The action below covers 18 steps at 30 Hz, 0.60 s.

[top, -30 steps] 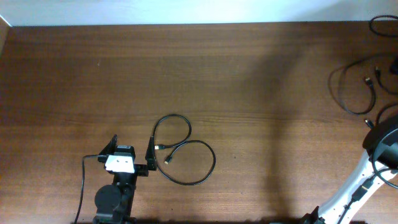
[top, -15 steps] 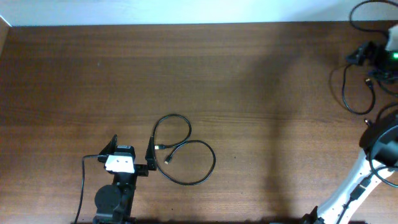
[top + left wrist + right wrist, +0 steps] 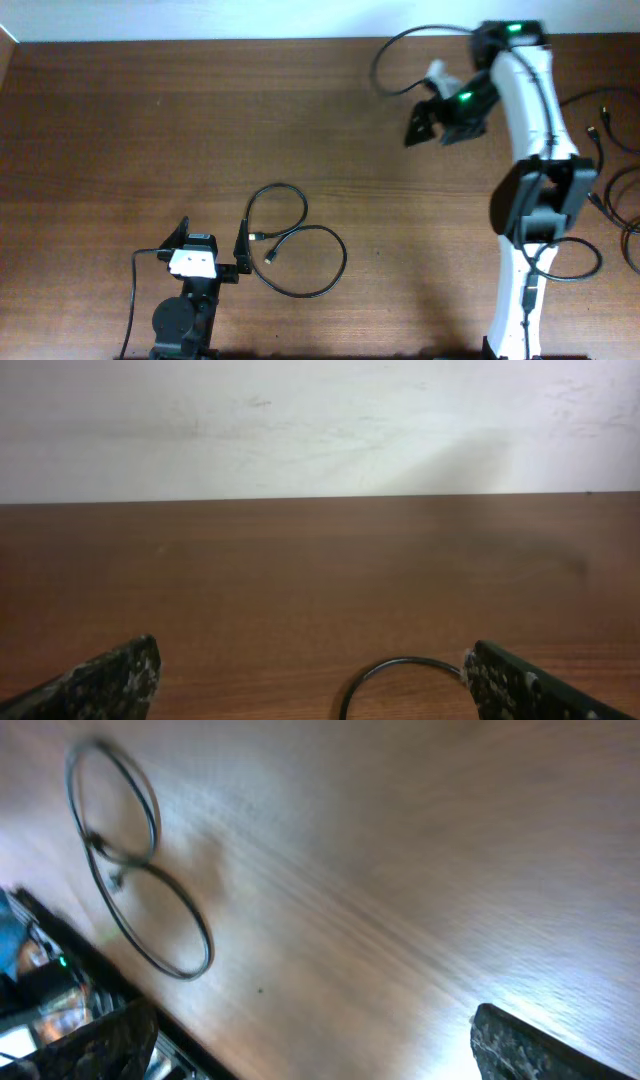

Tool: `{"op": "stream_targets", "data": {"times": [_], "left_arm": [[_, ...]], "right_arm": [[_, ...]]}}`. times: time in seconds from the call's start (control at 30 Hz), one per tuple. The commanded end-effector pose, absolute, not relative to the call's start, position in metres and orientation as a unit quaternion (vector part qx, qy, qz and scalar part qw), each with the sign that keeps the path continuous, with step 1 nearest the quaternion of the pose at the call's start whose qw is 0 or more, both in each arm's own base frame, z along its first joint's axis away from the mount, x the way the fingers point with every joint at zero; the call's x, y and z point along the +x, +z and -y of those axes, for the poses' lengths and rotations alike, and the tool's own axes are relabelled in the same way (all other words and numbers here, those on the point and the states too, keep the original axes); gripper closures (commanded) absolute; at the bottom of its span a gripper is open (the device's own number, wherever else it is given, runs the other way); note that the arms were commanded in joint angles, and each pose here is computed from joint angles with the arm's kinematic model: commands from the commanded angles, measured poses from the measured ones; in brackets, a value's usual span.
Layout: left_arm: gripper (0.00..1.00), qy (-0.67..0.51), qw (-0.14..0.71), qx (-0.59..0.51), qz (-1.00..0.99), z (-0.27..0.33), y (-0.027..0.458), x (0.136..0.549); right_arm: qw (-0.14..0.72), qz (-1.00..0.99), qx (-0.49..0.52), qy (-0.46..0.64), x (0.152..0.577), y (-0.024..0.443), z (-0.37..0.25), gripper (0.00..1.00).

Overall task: Untangle cables
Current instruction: 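Move the right gripper back toward the remaining cable loop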

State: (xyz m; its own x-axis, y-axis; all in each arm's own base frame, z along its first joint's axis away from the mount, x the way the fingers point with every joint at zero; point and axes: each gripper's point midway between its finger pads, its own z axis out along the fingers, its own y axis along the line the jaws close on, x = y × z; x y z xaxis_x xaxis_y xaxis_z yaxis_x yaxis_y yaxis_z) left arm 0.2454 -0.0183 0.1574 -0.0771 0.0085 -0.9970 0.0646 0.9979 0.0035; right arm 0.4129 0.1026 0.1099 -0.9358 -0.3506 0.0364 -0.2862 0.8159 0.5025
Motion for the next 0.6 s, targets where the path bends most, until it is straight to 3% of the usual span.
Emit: {"op": "stream_targets", "data": {"times": [0.0, 0.1, 0.13, 0.37, 0.57], "left_arm": [[0.01, -0.015, 0.678, 0.03, -0.734, 0.017, 0.156, 0.245], [0.01, -0.015, 0.678, 0.03, -0.734, 0.017, 0.156, 0.245], [0.01, -0.015, 0.678, 0.03, -0.734, 0.017, 0.156, 0.245], [0.01, -0.015, 0.678, 0.03, -0.734, 0.017, 0.156, 0.245], [0.01, -0.015, 0.678, 0.03, -0.734, 0.017, 0.156, 0.245]], "right_arm": [[0.122, 0.942, 0.204, -0.235, 0.382, 0.092, -0.13, 0.01], [0.138, 0.935, 0.23, -0.231, 0.37, 0.088, -0.15, 0.03], [0.141, 0.934, 0.239, -0.226, 0.368, 0.087, -0.155, 0.12], [0.15, 0.939, 0.246, -0.189, 0.36, 0.087, -0.165, 0.11], [0.145, 0.945, 0.242, -0.165, 0.336, 0.114, -0.156, 0.1]]}}
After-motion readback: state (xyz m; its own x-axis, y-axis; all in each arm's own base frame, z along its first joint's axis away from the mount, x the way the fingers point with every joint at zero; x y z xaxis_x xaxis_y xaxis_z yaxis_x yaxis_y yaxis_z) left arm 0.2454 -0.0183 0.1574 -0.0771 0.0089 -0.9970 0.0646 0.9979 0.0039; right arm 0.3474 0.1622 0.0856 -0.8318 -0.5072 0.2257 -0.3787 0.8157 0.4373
